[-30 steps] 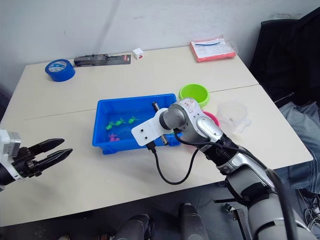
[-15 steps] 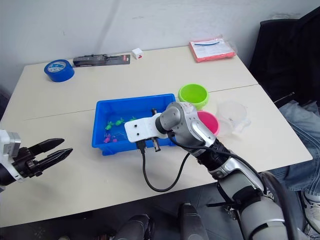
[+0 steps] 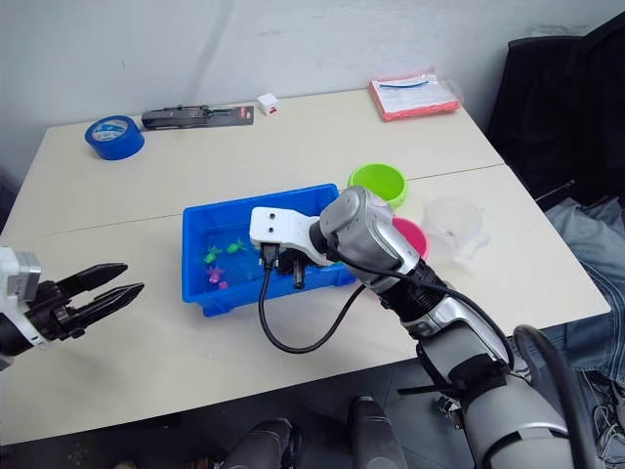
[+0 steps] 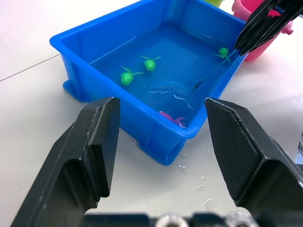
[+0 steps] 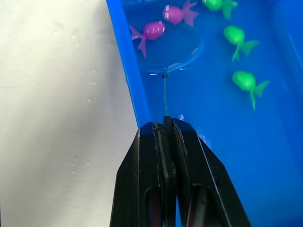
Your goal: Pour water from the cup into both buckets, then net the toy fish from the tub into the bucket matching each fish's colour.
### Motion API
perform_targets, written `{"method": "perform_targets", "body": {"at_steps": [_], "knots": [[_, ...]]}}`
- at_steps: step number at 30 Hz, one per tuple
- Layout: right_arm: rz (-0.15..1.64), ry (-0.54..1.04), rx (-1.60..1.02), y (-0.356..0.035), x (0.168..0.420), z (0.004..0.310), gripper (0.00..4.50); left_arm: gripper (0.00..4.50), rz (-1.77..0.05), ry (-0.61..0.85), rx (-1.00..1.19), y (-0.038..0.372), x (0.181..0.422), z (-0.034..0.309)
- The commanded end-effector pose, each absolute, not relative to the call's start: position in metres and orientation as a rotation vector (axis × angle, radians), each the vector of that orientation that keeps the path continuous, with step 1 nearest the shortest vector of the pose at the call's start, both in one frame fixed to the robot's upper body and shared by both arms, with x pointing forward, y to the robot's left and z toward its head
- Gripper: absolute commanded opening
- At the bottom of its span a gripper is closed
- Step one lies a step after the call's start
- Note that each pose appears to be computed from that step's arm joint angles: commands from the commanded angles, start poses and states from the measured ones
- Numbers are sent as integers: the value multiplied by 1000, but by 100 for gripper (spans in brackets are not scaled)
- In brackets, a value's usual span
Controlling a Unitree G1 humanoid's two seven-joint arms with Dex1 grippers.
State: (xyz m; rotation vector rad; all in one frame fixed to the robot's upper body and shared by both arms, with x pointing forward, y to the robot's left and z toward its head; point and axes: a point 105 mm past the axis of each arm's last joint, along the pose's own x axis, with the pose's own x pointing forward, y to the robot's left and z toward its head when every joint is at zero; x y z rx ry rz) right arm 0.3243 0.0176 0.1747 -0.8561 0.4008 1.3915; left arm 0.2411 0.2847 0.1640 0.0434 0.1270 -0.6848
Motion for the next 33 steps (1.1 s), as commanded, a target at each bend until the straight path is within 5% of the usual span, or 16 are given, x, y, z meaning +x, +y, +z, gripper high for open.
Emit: {"method": "perform_targets", "body": {"at_steps": [1, 33], "knots": [[1408, 334, -837, 23, 323, 189, 78, 310, -689, 95, 61, 283, 242, 170], [1263, 302, -745, -8, 343, 222, 78, 310, -772, 74, 74, 265, 253, 173]]}}
